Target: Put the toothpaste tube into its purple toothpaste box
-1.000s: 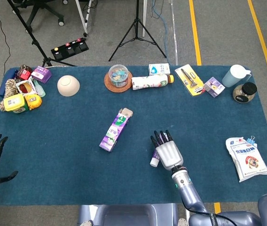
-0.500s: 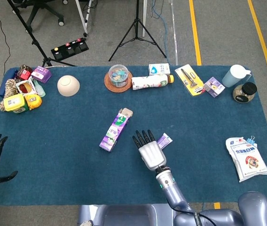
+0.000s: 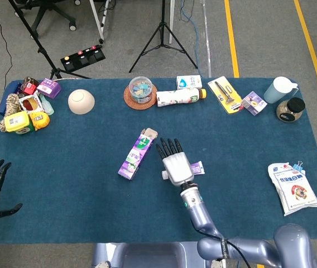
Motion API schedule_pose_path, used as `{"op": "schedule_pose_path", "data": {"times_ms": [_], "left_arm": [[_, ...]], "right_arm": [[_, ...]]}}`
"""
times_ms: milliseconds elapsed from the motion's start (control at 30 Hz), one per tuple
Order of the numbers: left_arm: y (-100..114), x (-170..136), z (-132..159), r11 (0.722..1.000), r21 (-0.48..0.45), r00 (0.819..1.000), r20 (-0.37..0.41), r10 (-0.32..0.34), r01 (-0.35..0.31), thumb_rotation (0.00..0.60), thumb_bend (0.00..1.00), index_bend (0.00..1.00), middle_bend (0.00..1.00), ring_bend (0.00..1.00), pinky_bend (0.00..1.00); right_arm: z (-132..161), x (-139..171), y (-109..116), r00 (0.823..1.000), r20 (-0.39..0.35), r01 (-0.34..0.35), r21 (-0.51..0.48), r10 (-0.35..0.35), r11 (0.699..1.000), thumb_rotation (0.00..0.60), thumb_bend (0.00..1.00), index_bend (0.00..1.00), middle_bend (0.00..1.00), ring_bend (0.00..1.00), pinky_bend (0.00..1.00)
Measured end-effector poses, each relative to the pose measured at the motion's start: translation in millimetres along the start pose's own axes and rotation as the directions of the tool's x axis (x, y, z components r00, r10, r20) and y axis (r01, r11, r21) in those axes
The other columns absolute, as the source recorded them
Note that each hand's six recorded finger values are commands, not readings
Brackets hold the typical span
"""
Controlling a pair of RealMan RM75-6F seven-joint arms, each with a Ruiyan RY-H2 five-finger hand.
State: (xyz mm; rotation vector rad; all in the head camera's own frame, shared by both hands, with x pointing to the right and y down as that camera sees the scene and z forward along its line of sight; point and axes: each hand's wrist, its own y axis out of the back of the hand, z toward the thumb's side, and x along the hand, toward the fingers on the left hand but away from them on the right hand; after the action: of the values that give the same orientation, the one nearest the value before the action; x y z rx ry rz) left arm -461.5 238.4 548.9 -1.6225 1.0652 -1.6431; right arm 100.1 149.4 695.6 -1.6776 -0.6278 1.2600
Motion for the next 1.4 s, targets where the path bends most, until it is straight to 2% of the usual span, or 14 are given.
{"op": "schedule_pose_path", "data": {"times_ms": [167, 400, 600, 733, 1067, 1400], "left_arm": [[-1, -1, 1, 1.000, 0.002, 1.000, 0.002, -0.003, 0.003, 0.600, 0.07, 0.00, 0.00, 0.00, 0.15], [-3, -2, 3, 1.000, 0.008, 1.000, 0.007, -0.005, 0.005, 0.600, 0.07, 0.00, 0.00, 0.00, 0.15], [-4, -2, 3, 1.000, 0.010, 1.000, 0.003, -0.007, 0.007, 0.600, 0.07, 0.00, 0.00, 0.00, 0.15], [-5, 0, 3, 1.000, 0.011, 1.000, -0.002, -0.009, 0.009, 0.600, 0.07, 0.00, 0.00, 0.00, 0.15], [-5, 1, 3, 1.000, 0.012, 1.000, -0.007, -0.011, 0.012, 0.600, 0.07, 0.00, 0.00, 0.00, 0.15], [-6, 1, 3, 1.000, 0.014, 1.000, -0.006, -0.015, 0.015, 0.600, 0.07, 0.00, 0.00, 0.00, 0.15]], "right_arm": [[-21, 8, 3, 0.998, -0.009, -0.055, -0.041, 0.054, 0.998, 0.600, 0.00, 0.04, 0.13, 0.10, 0.18], [-61, 21, -2, 0.980, -0.019, -0.198, -0.142, 0.197, 0.970, 0.600, 0.00, 0.17, 0.20, 0.17, 0.25], [-69, 22, -16, 0.966, -0.052, -0.259, -0.206, 0.254, 0.944, 0.600, 0.02, 0.21, 0.22, 0.20, 0.34], [-74, 18, -22, 0.968, -0.067, -0.249, -0.208, 0.241, 0.946, 0.600, 0.05, 0.26, 0.25, 0.23, 0.36], [-79, 10, -37, 0.976, -0.094, -0.206, -0.131, 0.194, 0.970, 0.600, 0.11, 0.35, 0.30, 0.24, 0.36], [-85, 7, -41, 0.979, -0.092, -0.196, -0.141, 0.185, 0.970, 0.600, 0.20, 0.41, 0.37, 0.30, 0.38]]}}
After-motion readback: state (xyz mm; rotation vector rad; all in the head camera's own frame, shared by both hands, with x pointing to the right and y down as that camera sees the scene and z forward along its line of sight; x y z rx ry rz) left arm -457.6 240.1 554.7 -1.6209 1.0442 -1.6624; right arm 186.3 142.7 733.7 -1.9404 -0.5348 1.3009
